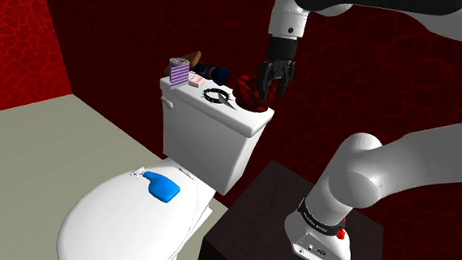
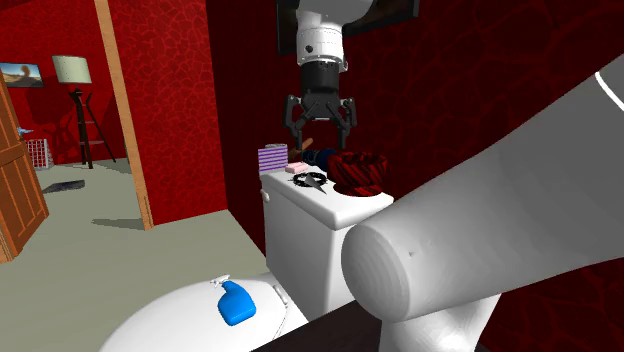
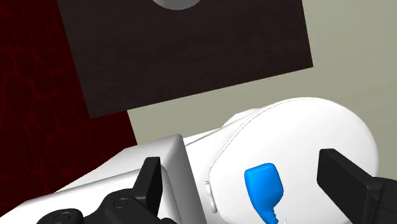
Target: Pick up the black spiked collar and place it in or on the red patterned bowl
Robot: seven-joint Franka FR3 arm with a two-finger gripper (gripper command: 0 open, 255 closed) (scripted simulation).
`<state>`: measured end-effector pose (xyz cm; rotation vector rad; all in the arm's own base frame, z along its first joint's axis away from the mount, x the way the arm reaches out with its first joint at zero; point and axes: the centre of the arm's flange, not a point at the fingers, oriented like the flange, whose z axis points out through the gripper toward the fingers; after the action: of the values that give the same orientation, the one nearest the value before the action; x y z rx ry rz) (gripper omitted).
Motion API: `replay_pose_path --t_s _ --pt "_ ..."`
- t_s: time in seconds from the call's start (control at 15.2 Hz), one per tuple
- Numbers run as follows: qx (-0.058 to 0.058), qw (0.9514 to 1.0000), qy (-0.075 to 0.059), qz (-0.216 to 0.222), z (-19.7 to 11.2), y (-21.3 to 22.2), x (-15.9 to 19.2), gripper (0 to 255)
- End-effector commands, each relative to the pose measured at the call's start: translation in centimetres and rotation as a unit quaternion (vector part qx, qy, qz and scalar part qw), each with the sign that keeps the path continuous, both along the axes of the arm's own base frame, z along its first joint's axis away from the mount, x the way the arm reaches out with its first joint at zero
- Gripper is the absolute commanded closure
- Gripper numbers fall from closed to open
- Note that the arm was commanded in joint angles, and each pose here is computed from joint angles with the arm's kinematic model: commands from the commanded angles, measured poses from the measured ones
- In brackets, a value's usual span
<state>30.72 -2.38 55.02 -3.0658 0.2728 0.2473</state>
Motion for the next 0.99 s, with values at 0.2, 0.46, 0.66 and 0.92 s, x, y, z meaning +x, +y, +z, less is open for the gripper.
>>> replay_pose_path --t_s 0.2,0.46,0.66,0.92 --pt "-0.001 1.0 -0.007 0.002 -1.6 -1.1 3.2 0" --pt "-0.002 0.9998 -0.017 0.004 -3.6 -2.5 7.5 0" --pt "-0.003 0.9997 -0.025 0.006 -5.1 -3.5 10.8 0" --pt "-0.004 0.9994 -0.035 0.009 -7.0 -4.9 15.2 0"
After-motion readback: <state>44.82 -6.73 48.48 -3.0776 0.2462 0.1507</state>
